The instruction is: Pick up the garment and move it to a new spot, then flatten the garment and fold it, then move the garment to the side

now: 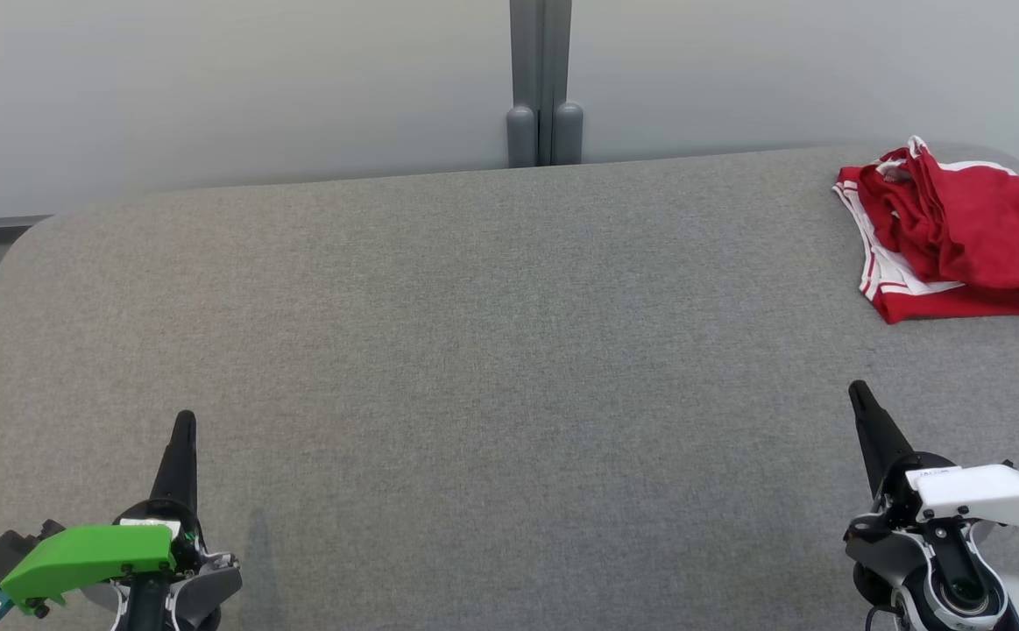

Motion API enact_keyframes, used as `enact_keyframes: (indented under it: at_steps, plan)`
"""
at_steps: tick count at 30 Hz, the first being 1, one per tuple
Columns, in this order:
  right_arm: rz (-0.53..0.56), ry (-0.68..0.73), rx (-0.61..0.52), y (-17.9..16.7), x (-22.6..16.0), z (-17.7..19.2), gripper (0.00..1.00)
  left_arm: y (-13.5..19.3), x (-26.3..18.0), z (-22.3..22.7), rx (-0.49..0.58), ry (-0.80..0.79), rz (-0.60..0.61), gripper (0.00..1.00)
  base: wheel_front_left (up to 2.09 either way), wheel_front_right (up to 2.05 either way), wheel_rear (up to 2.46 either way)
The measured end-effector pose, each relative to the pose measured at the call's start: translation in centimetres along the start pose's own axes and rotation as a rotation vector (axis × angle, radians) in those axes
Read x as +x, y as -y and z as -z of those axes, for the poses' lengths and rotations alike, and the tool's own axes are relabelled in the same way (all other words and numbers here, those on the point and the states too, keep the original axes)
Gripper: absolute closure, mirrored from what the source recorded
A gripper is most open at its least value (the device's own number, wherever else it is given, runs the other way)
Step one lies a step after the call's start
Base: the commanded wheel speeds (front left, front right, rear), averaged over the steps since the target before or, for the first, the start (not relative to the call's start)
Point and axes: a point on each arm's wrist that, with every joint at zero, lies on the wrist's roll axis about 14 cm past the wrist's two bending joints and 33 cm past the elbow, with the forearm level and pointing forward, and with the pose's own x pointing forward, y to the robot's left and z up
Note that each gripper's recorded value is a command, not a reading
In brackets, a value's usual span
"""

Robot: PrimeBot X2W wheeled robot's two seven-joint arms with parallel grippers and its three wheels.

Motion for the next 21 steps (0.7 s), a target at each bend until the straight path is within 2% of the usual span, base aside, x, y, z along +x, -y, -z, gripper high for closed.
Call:
enact_keyframes:
  at_steps: [16, 21]
  plan:
    - [-0.025, -0.001, 0.109, -0.64, 0.15, -0.17, 1.00, 0.64, 0.16, -0.05, -0.110, -0.007, 0.029, 1.00, 0.00, 0.00, 0.00]
    - [-0.026, -0.001, 0.110, -0.66, 0.15, -0.17, 1.00, 0.77, 0.23, -0.05, -0.112, -0.008, 0.033, 1.00, 0.00, 0.00, 0.00]
